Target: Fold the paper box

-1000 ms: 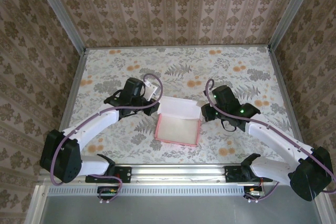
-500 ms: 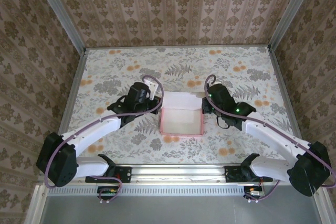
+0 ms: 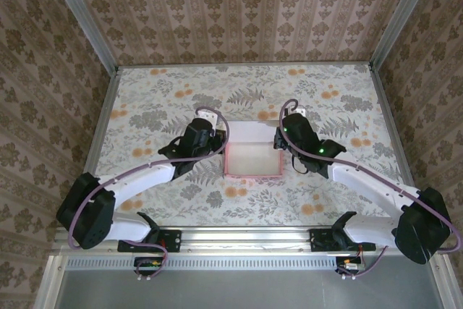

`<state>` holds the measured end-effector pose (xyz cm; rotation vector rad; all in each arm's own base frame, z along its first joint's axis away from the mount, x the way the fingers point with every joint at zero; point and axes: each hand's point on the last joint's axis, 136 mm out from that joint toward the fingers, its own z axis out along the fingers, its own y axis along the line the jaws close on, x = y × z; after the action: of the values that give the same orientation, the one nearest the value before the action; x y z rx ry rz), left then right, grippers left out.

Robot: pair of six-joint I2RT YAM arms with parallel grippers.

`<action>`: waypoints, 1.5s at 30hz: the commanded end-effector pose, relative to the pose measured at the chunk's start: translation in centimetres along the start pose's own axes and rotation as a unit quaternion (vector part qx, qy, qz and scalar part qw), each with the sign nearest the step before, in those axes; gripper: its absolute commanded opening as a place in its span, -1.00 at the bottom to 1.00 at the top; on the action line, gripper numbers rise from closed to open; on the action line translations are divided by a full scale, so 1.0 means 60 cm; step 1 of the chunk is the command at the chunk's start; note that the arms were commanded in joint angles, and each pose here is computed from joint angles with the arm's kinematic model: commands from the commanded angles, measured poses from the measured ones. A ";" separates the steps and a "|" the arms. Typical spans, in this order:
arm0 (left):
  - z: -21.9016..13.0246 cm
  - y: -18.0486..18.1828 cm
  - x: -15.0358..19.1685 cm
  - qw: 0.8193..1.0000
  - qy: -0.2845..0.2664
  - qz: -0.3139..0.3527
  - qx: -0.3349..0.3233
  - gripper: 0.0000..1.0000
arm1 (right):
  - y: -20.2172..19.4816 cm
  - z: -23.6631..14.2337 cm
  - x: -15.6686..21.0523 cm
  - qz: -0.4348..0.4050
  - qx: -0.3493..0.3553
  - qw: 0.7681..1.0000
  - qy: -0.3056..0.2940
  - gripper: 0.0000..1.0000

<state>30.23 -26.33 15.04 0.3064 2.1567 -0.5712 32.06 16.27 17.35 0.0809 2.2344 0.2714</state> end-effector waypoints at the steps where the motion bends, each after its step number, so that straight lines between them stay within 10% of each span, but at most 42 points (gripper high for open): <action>1: 0.004 -0.020 -0.005 0.999 -0.023 -0.016 0.016 -0.94 | 0.006 0.003 0.004 0.015 -0.007 1.000 -0.015 -0.81; 45: -0.040 -0.007 0.199 0.999 0.039 0.024 0.012 -0.96 | -0.058 -0.029 0.191 0.034 -0.019 0.999 0.034 -0.69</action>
<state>21.87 -26.31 8.38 0.3614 2.1720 -0.6356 24.53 15.17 10.17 0.1026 2.2566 0.3795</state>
